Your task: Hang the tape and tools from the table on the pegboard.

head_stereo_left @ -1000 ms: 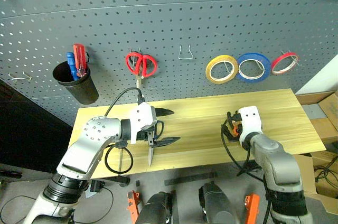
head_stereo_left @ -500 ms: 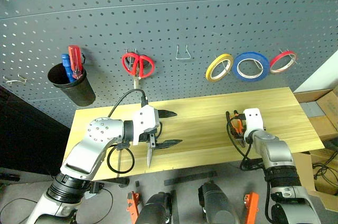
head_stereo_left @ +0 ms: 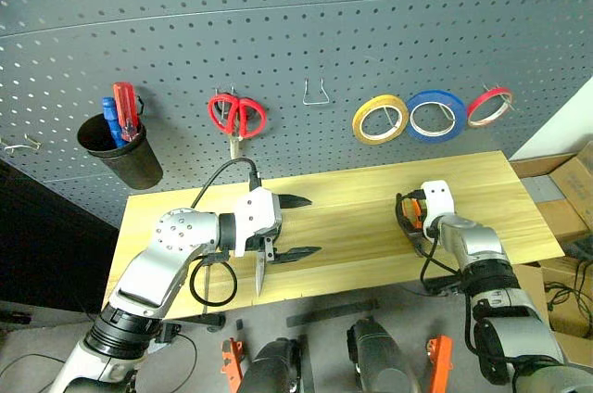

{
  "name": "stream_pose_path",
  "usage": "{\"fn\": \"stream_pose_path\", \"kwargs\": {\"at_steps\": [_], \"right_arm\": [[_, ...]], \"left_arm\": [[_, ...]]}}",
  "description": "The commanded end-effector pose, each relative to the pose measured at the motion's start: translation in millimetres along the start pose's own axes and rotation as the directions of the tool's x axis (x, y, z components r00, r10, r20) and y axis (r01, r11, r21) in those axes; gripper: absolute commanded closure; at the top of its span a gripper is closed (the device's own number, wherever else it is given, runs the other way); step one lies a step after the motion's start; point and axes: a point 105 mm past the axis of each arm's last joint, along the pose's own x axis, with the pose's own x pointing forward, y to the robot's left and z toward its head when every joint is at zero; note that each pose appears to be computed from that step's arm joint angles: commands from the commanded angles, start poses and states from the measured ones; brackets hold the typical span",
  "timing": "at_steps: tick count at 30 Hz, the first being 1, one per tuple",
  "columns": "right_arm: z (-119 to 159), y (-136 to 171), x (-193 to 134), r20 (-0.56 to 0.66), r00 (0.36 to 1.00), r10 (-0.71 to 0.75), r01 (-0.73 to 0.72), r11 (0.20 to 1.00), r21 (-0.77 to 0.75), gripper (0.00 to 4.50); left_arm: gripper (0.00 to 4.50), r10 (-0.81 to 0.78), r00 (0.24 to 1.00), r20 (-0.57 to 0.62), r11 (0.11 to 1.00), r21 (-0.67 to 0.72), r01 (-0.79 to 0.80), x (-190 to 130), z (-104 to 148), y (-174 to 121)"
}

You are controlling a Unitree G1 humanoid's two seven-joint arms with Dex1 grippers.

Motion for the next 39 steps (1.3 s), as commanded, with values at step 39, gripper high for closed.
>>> {"fn": "stream_pose_path", "kwargs": {"at_steps": [39], "right_arm": [[261, 212, -217, 0.903, 0.183, 0.389, -0.074, 0.921, -0.382, 1.84]], "left_arm": [[0.18, 0.597, 0.769, 0.23, 0.794, -0.304, -0.526, -84, 15, 42]]}}
